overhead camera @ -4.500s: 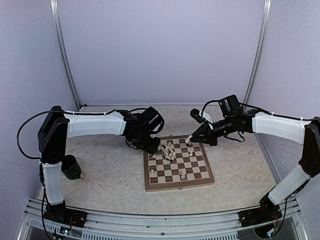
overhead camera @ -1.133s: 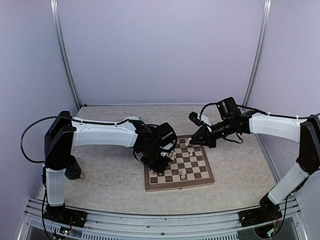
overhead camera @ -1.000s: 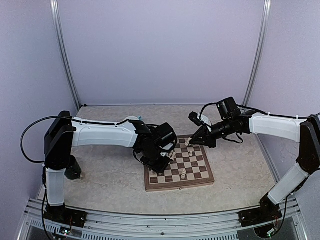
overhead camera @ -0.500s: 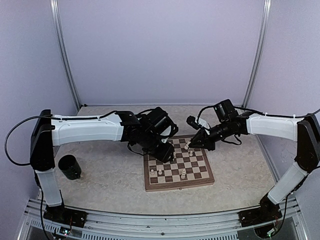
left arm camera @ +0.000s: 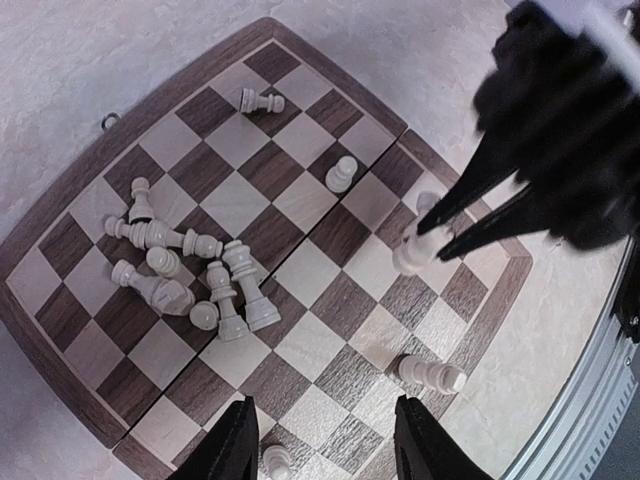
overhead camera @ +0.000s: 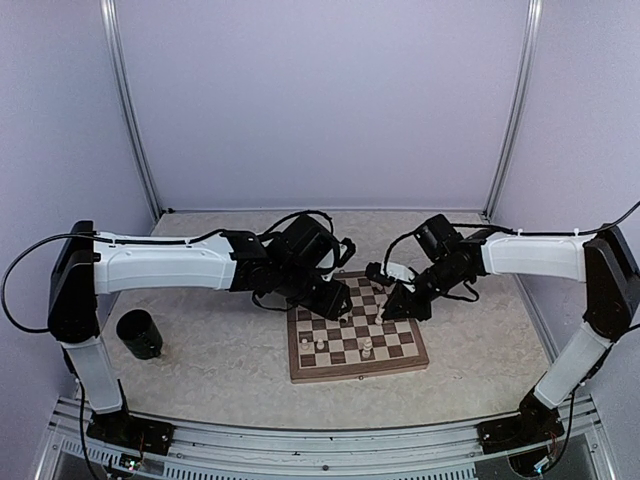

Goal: Set up the chess pieces on the board
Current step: Place the knight at f2, then pick up the chess pile from f2.

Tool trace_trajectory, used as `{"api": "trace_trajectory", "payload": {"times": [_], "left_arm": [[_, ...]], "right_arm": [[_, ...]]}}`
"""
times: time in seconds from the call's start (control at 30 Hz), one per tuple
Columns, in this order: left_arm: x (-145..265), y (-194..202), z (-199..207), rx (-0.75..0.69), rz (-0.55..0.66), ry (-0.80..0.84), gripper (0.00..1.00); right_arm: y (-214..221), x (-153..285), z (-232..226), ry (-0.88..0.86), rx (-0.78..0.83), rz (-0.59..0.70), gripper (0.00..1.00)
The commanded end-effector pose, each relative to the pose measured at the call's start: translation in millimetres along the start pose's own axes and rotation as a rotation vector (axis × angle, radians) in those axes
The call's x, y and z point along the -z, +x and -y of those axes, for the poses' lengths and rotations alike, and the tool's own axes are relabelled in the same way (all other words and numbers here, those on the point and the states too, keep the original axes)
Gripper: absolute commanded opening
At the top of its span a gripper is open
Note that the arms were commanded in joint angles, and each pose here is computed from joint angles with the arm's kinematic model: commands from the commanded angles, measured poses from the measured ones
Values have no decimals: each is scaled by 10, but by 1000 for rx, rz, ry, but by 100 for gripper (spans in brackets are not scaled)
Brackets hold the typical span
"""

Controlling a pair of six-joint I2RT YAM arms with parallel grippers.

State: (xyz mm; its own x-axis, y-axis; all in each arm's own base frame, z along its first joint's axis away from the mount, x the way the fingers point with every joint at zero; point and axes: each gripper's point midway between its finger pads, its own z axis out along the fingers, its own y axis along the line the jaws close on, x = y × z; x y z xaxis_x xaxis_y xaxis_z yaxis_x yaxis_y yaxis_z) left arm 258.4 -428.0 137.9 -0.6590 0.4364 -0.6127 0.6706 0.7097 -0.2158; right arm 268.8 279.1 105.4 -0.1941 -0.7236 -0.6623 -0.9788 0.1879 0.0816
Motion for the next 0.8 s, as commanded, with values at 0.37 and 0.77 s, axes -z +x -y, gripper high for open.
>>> {"api": "trace_trajectory", "payload": {"times": [0.37, 0.77], "left_arm": [[69, -200, 7, 10, 83, 22, 47], [-146, -269, 373, -151, 85, 165, 44]], "right_arm": [[352, -355, -167, -66, -12, -153, 22], [421, 180, -68, -52, 30, -68, 55]]}}
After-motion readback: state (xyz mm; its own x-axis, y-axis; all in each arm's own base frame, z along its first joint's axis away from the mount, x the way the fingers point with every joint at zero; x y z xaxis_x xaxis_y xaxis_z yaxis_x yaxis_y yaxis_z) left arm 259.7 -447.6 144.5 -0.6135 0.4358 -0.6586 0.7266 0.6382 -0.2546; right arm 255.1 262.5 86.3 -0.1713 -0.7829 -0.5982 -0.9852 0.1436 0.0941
